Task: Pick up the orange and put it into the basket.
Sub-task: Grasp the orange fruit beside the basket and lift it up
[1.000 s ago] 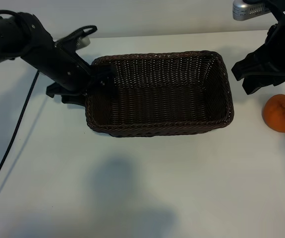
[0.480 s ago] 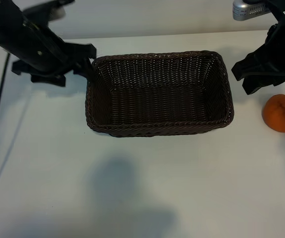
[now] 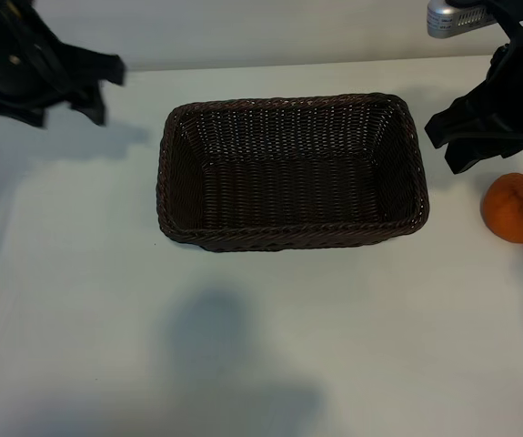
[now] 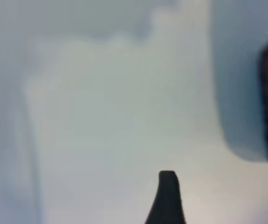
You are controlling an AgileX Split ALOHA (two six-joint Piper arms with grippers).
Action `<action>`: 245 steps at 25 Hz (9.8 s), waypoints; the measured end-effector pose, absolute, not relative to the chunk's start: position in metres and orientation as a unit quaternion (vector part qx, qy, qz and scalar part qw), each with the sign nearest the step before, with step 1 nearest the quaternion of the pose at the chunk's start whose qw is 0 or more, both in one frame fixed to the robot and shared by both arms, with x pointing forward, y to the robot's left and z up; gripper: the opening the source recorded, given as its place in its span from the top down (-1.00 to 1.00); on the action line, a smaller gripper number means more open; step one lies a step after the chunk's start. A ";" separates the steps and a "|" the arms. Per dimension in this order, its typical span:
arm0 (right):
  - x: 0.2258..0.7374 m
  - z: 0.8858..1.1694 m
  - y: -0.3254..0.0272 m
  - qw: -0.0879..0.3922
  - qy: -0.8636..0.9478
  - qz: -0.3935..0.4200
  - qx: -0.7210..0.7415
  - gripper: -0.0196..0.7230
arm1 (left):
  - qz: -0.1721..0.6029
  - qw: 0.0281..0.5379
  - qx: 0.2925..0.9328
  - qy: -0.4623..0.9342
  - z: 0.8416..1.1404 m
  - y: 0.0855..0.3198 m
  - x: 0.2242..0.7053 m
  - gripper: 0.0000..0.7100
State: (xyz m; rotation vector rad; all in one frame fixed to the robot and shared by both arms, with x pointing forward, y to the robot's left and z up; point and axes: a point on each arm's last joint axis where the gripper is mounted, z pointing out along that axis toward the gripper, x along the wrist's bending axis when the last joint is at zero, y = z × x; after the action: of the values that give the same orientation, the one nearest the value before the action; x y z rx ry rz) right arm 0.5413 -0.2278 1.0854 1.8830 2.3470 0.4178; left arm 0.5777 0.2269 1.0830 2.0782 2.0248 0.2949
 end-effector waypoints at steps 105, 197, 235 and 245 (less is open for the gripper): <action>0.541 1.085 -0.228 0.052 0.775 0.136 0.615 -0.41 | 0.244 0.331 0.692 0.594 1.045 0.280 0.244 -0.26; 0.606 0.982 -0.290 0.066 0.662 0.033 0.746 -0.50 | 0.322 0.327 0.628 0.629 1.040 0.303 0.225 -0.26; 0.609 0.955 -0.323 0.081 0.628 0.049 0.772 -0.50 | 0.321 0.328 0.627 0.629 1.040 0.303 0.225 -0.26; 0.596 0.933 -0.322 0.075 0.631 0.047 0.770 -0.50 | 0.321 0.328 0.627 0.629 1.040 0.303 0.225 -0.26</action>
State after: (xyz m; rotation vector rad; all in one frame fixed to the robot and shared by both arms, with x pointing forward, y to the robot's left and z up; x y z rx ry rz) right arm 0.5962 -0.3220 0.9327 2.3109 1.8942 0.1395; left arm 0.2254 0.3030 1.0403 1.6422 1.6480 0.8411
